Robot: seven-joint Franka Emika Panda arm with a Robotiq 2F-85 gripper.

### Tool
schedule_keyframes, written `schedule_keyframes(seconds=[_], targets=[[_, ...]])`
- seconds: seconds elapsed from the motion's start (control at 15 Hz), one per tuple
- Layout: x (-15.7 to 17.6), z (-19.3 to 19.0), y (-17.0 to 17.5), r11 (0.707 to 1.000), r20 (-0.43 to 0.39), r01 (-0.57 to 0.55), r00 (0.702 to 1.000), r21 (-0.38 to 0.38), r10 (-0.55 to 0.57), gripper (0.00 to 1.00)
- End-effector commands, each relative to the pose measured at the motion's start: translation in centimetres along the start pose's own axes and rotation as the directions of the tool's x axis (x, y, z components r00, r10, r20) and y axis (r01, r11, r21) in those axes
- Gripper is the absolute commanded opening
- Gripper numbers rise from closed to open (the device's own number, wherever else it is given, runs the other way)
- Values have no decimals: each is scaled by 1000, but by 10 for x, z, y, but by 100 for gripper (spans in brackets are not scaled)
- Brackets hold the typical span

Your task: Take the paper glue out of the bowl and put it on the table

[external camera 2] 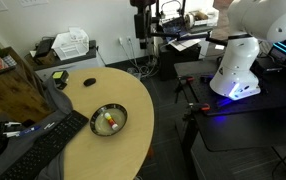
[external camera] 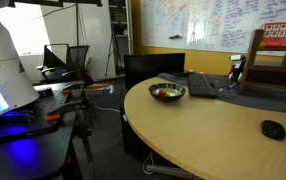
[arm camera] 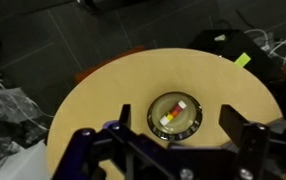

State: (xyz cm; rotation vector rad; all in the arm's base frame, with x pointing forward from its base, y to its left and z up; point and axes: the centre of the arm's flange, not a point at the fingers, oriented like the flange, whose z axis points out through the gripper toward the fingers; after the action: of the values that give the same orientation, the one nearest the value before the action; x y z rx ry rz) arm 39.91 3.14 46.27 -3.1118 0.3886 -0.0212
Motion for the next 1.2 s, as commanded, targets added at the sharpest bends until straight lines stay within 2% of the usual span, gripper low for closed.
schedule_keyframes(seconds=[0.0,0.13,0.33,0.6,0.73,0.93,1.13], targets=[[56,33,-46,981,36,-192,981,-3,192,100],[81,64,-67,960,73,-281,957,0,280,100],[119,121,-85,907,116,-421,902,13,417,100],[152,184,-86,799,155,-600,795,51,587,100],[159,209,-87,737,165,-667,743,111,648,100],[164,242,-87,706,123,-691,722,155,680,100],[172,276,-83,714,75,-681,730,166,679,100]])
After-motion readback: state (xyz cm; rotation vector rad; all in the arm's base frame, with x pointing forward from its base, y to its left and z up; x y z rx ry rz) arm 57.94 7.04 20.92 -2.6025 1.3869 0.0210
